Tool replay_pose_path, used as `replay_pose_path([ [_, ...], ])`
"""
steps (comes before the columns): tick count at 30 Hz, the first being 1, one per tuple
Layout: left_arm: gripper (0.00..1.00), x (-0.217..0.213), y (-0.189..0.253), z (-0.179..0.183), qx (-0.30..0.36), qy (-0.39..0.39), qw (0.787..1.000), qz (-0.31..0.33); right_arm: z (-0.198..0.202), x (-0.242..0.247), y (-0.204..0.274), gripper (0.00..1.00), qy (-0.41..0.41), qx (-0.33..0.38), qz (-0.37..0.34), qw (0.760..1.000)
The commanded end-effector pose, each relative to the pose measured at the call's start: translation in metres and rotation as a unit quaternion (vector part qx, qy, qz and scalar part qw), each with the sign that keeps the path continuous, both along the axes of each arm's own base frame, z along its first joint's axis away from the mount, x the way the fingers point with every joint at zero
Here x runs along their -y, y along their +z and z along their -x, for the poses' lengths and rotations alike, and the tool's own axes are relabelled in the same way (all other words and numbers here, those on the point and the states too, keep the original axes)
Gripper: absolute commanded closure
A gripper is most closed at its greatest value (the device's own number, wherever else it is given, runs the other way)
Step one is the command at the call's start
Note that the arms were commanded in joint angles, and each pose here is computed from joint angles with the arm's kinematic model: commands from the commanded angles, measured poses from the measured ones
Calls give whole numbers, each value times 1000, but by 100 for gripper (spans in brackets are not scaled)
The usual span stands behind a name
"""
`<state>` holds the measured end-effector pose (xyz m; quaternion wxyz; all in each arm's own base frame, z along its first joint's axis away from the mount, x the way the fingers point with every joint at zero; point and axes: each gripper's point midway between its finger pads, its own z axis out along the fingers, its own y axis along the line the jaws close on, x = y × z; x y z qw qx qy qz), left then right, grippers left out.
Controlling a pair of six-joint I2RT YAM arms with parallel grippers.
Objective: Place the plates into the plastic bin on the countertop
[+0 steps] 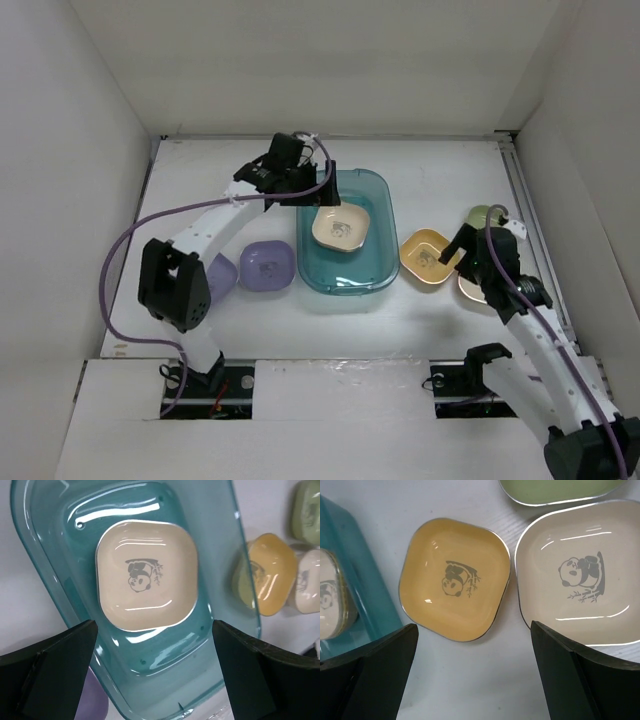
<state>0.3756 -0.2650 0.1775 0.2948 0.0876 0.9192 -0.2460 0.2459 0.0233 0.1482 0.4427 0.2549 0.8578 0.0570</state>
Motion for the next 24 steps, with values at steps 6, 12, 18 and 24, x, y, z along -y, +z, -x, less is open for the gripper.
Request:
replay_pose_path([
  [6, 0, -13, 122, 8, 124, 34, 989, 70, -8, -10, -40, 6, -14, -37, -41, 998],
  [12, 0, -30, 140, 15, 146, 64, 985, 64, -16, -14, -59, 15, -17, -56, -48, 997],
  [18, 0, -39, 147, 17, 154, 76, 983, 71, -34, -20, -77, 21, -30, -66, -55, 996],
  [24, 0, -40, 139, 18, 146, 76, 984, 66, -48, -37, -98, 34, -32, -98, -45, 994],
])
